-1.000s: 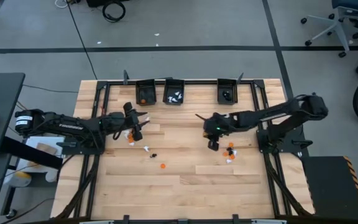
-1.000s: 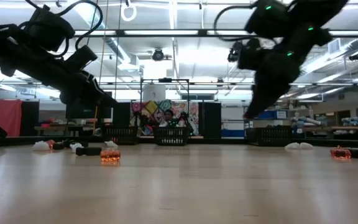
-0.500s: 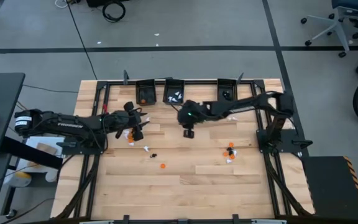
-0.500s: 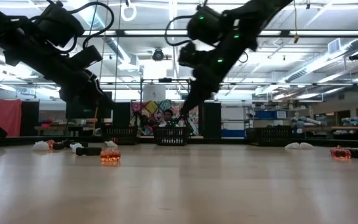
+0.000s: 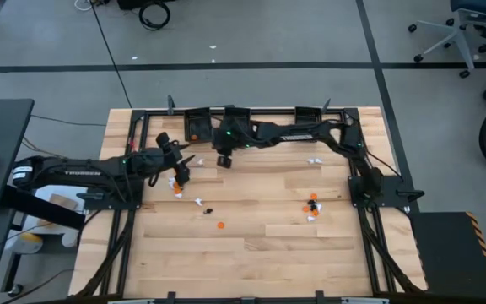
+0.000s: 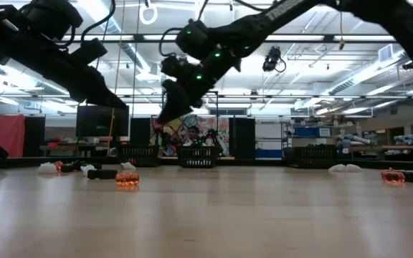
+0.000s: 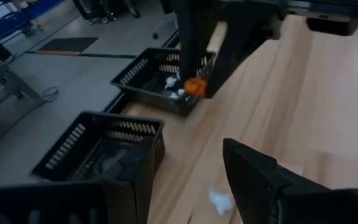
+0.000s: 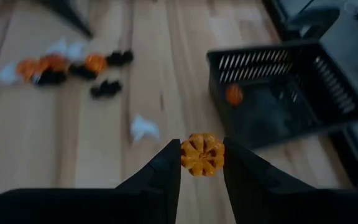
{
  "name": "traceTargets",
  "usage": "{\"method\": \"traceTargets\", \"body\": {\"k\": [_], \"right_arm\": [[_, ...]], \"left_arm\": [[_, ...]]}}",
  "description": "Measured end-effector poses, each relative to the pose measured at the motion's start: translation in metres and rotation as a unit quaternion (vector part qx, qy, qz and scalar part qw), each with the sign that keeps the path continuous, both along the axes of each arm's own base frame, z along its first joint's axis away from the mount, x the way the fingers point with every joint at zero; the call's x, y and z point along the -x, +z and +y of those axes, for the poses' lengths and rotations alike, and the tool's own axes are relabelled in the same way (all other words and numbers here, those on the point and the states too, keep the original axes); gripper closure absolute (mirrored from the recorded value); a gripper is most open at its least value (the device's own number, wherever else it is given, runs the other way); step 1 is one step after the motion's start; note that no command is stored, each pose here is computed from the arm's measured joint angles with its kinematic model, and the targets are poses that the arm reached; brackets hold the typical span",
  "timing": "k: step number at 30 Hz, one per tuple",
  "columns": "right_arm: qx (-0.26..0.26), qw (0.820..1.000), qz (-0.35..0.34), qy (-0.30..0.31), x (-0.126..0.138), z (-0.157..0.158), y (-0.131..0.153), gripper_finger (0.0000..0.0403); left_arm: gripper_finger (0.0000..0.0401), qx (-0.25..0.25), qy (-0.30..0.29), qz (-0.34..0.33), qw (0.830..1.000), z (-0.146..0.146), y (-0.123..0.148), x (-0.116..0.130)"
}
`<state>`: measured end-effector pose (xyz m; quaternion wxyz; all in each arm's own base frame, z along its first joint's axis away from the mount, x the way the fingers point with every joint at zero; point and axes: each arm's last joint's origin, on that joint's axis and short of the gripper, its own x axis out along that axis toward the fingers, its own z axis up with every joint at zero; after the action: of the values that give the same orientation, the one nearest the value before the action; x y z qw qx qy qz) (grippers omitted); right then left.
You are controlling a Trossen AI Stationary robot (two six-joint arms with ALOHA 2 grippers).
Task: Sort Halloween decoration
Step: Put the orange pumpkin toy into the left black bin
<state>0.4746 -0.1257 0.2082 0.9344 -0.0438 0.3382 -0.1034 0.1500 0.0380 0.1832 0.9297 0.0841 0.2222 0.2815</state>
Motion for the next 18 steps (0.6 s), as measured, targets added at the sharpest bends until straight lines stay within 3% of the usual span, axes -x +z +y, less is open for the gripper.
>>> {"method": "traceTargets", "body": {"k": [8,18], "right_arm": [[-0.015,0.998,-0.036,-0.04,-0.042,-0.023,-0.01,0.0291],[-0.054,0.988,-0.068,-0.126,-0.068,-0.047,-0.034,0.0291]], "left_arm": [[0.0229,0.01,0.01,0.003,1.0,0.0,-0.001,0.003],[0.0229,0.02,0.031,0.008,0.999,0.0,-0.003,0.005]]}}
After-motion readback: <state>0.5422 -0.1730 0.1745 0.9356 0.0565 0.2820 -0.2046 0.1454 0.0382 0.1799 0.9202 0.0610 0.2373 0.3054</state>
